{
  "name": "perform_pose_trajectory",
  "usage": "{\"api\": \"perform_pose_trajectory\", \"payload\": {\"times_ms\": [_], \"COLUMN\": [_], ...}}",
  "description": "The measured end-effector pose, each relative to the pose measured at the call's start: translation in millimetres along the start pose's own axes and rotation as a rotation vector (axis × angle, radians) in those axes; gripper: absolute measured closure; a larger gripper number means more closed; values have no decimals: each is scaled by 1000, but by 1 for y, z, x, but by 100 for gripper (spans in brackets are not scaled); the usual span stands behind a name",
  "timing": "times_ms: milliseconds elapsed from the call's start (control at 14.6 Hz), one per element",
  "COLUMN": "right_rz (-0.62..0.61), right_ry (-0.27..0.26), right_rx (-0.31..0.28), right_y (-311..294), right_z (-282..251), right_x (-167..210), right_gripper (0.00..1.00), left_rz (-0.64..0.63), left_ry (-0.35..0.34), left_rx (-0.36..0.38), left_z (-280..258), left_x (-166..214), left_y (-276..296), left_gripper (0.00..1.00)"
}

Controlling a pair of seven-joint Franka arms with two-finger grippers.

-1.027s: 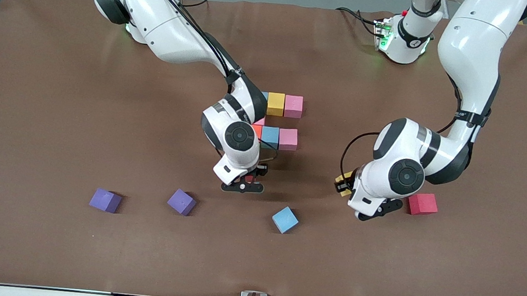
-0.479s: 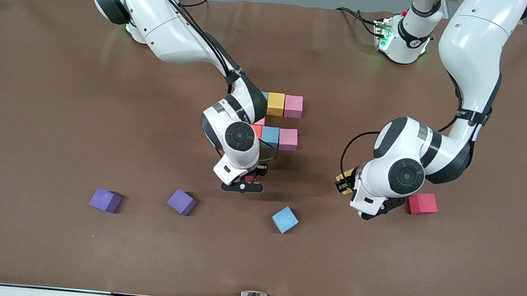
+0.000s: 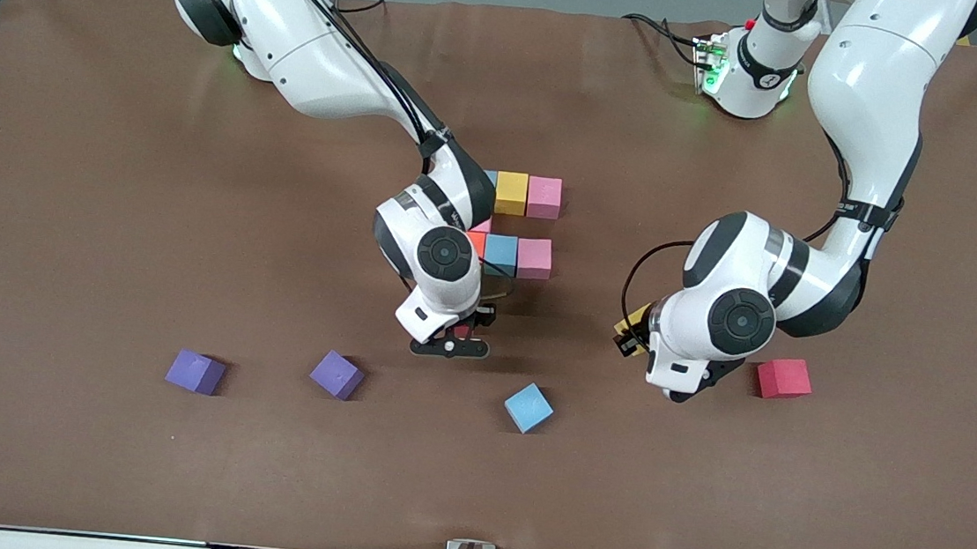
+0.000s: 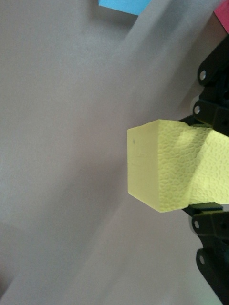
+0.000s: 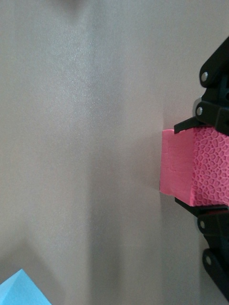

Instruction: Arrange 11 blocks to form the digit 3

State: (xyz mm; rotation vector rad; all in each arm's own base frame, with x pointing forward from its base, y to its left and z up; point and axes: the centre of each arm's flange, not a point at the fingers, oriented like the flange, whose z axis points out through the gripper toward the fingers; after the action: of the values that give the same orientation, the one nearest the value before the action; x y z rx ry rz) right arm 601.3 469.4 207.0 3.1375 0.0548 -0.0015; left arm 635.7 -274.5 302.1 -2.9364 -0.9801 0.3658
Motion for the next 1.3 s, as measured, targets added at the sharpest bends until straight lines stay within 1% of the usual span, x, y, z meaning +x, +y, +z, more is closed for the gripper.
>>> {"api": "perform_pose_trajectory", "payload": {"times_ms": [137, 205, 274, 342, 479, 548, 753, 890, 959, 1096, 1233, 1301], "right_rz": [0, 0, 0, 0, 0, 0, 2, 6, 10, 38, 78, 100], "right_ry": [0, 0, 0, -1, -1, -1, 5, 5, 5, 7, 23, 19], "right_rx": [0, 0, 0, -1, -1, -1, 2, -1, 2, 28, 50, 44], "right_y": [0, 0, 0, 0, 0, 0, 1, 1, 2, 9, 30, 46], "right_z": [0, 0, 0, 1, 1, 1, -3, -14, -23, -48, -80, -97], "right_x": [0, 0, 0, 0, 0, 0, 3, 6, 8, 16, 31, 38], "right_gripper": [44, 39, 31, 20, 2, 0, 0, 0, 0, 0, 0, 0], "left_rz": [-44, -74, -106, -138, -198, -234, -356, -443, -479, -542, -609, -638], "left_ry": [-3, -8, -17, -24, -41, -45, -41, -37, -35, -35, -36, -36], "left_rx": [2, 2, 2, 1, -17, -33, -63, -82, -91, -106, -124, -132], "left_z": [2, 4, 6, 9, 12, 11, 9, 9, 10, 13, 17, 20], "left_x": [-2, -4, -8, -11, -14, -13, -15, -23, -30, -43, -57, -64], "left_y": [1, 2, 5, 7, 12, 13, 18, 26, 31, 41, 51, 56], "left_gripper": [43, 43, 43, 43, 43, 43, 43, 43, 43, 43, 43, 43]}}
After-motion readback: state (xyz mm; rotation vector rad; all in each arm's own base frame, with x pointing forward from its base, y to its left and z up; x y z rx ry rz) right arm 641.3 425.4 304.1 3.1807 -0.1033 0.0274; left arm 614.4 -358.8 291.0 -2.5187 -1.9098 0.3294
